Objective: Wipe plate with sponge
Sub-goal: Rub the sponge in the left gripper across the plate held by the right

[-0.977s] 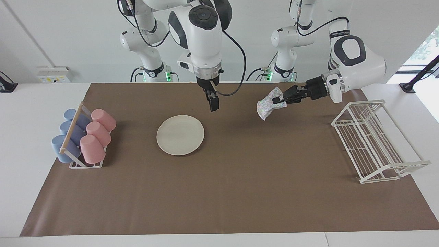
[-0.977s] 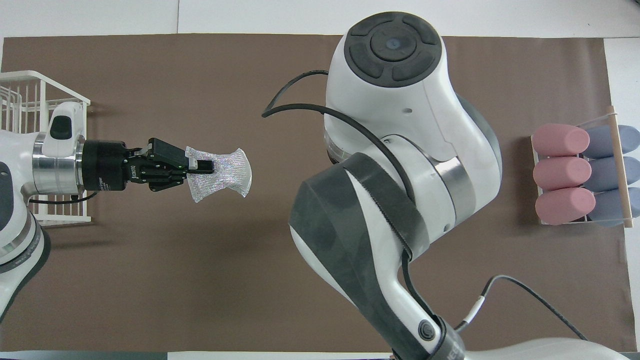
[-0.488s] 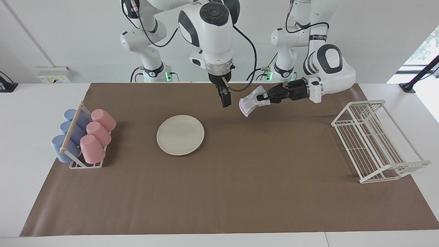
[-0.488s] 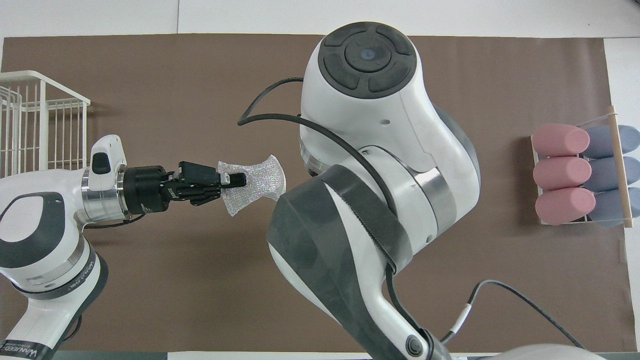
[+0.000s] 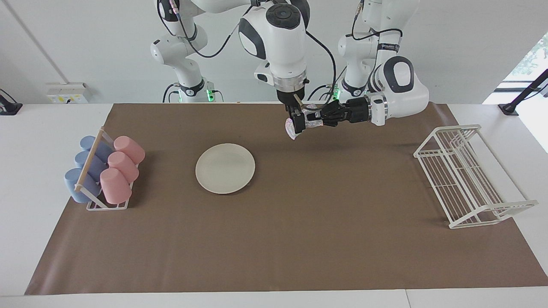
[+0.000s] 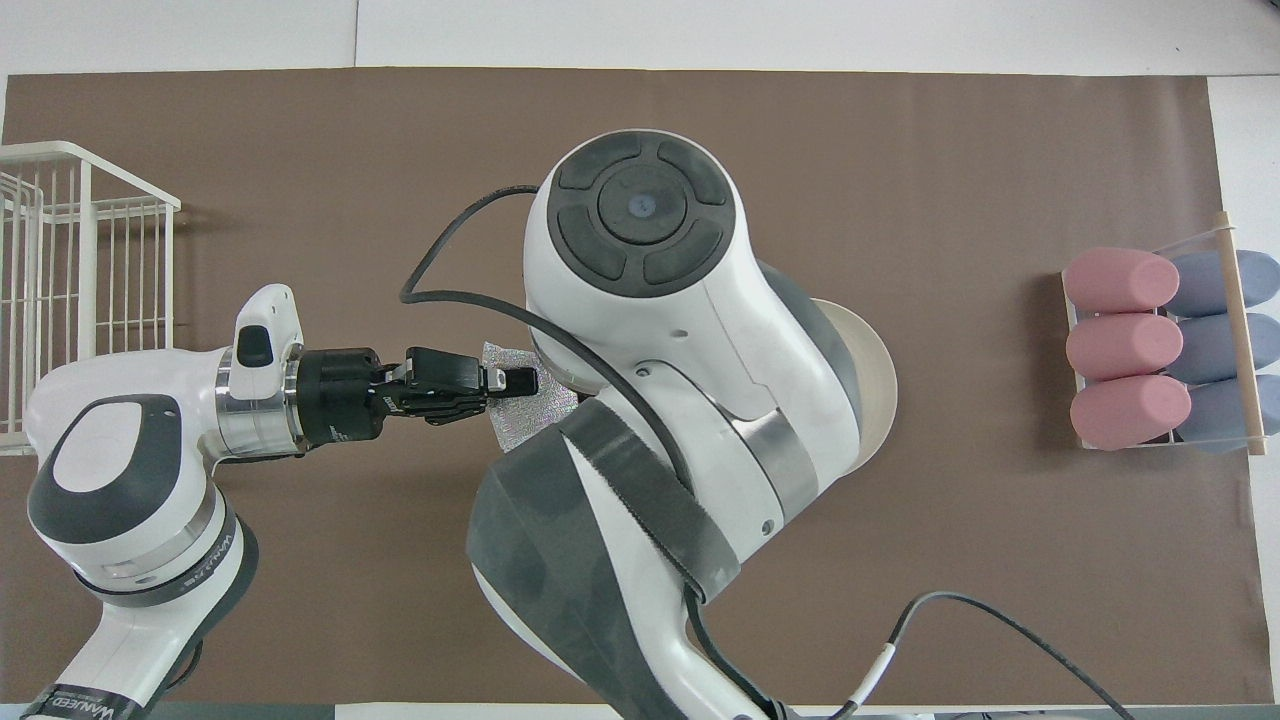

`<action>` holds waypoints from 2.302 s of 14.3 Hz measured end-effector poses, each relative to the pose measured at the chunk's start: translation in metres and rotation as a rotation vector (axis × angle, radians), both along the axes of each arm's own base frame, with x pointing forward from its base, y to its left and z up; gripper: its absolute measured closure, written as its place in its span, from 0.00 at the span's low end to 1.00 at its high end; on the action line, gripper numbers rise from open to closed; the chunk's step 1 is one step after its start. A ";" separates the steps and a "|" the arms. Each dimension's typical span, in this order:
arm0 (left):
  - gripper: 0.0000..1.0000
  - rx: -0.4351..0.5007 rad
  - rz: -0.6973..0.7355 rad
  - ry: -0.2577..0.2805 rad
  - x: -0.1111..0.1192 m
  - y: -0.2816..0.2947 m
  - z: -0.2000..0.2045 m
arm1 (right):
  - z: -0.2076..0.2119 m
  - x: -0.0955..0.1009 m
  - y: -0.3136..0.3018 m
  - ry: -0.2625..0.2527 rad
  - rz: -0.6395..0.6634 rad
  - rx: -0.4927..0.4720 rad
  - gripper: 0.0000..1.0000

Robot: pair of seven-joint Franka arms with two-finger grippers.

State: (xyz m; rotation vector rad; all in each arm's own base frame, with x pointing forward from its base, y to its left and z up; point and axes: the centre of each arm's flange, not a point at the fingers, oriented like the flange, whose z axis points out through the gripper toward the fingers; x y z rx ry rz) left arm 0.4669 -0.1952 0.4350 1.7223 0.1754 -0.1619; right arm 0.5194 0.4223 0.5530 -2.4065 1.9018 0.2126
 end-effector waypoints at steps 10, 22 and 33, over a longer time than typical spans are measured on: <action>0.94 0.000 -0.006 -0.001 -0.001 -0.003 -0.001 | -0.003 -0.010 -0.001 0.012 -0.004 0.035 0.11; 0.94 -0.002 -0.005 0.002 -0.002 -0.004 -0.002 | -0.009 -0.005 -0.004 -0.025 -0.018 0.063 0.85; 0.11 0.011 -0.012 0.017 -0.005 -0.011 -0.002 | -0.016 0.004 -0.022 -0.037 -0.049 0.064 0.89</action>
